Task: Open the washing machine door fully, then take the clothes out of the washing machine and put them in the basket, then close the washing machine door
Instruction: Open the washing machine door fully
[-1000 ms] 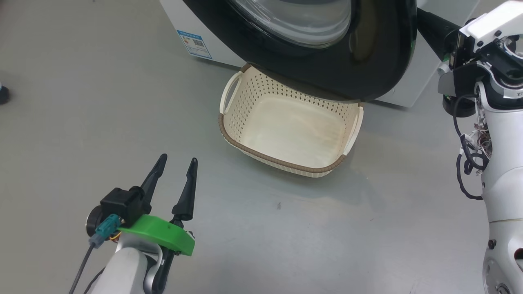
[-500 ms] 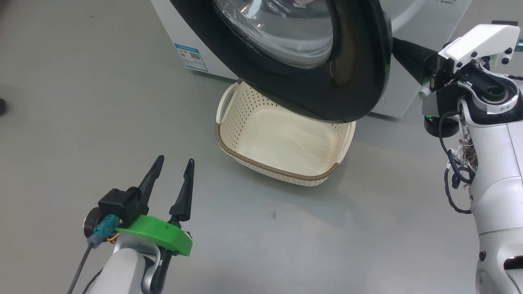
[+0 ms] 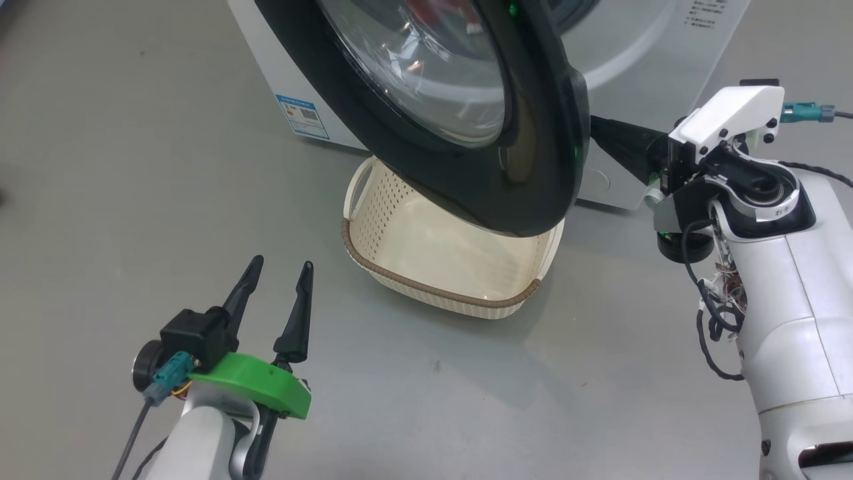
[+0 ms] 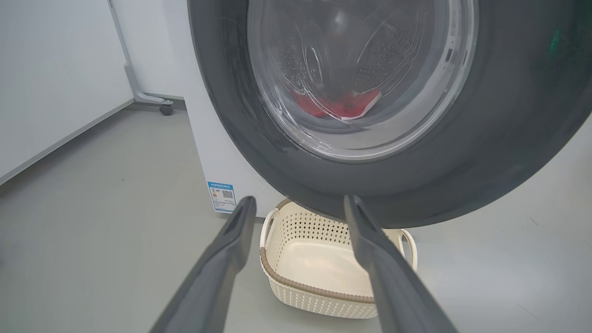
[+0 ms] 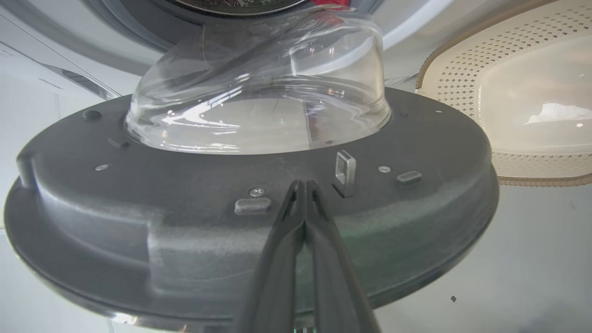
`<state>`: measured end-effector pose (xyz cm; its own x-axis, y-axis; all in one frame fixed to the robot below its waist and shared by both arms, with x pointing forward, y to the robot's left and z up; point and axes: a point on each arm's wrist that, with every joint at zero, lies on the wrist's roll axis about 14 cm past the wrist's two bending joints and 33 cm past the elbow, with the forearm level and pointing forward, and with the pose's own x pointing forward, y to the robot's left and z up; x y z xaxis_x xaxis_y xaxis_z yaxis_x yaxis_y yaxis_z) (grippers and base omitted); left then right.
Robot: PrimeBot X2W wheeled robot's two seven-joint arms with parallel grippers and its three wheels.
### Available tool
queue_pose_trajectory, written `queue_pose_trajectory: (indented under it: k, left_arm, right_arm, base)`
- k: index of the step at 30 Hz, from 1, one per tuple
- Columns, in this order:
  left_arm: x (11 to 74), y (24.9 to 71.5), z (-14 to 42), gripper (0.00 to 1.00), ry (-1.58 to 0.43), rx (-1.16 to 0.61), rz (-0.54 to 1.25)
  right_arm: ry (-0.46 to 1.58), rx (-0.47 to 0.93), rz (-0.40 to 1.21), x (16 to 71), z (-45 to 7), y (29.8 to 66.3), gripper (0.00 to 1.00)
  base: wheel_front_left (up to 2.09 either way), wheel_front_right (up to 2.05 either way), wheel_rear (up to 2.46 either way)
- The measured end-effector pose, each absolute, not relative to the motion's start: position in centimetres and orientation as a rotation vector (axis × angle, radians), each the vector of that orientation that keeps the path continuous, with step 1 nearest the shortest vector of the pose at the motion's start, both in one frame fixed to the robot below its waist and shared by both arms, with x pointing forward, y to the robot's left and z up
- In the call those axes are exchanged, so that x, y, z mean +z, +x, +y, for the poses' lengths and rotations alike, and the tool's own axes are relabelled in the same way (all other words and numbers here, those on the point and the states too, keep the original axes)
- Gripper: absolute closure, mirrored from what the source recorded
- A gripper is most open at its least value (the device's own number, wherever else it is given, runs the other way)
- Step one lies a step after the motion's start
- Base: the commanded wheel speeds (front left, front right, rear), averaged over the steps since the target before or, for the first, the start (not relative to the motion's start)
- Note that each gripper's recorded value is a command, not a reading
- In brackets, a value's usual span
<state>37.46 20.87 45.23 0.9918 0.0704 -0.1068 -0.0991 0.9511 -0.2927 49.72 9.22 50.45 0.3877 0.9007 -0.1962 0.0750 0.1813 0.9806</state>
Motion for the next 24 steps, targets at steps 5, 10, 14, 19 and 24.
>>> queue_pose_trajectory:
  k: [5, 10, 14, 19, 24]
  left_arm:
    - [45.5, 37.5, 20.8, 0.0, -0.303, 0.082, 0.089]
    - [45.7, 37.4, 20.8, 0.0, -0.304, 0.082, 0.082]
    - [45.8, 37.3, 20.8, 0.0, -0.305, 0.082, 0.079]
    - [45.7, 37.1, 20.8, 0.0, -0.306, 0.085, 0.08]
    - [45.7, 36.9, 20.9, 0.0, -0.307, 0.089, 0.082]
  right_arm:
    - [1.259, 0.779, 1.042, 50.5, 9.5, 48.8, 1.0]
    - [1.252, 0.809, 1.065, 50.7, 9.9, 47.7, 1.0]
    - [1.251, 0.842, 1.08, 51.1, 10.4, 46.8, 1.0]
    - [1.236, 0.882, 1.095, 51.4, 11.0, 45.9, 1.0]
    - [1.218, 0.921, 1.12, 51.6, 11.7, 44.7, 1.0]
  base:
    - [0.0, 0.0, 0.0]
    - [0.0, 0.0, 0.0]
    - [0.0, 0.0, 0.0]
    - [0.0, 0.0, 0.0]
    - [0.0, 0.0, 0.0]
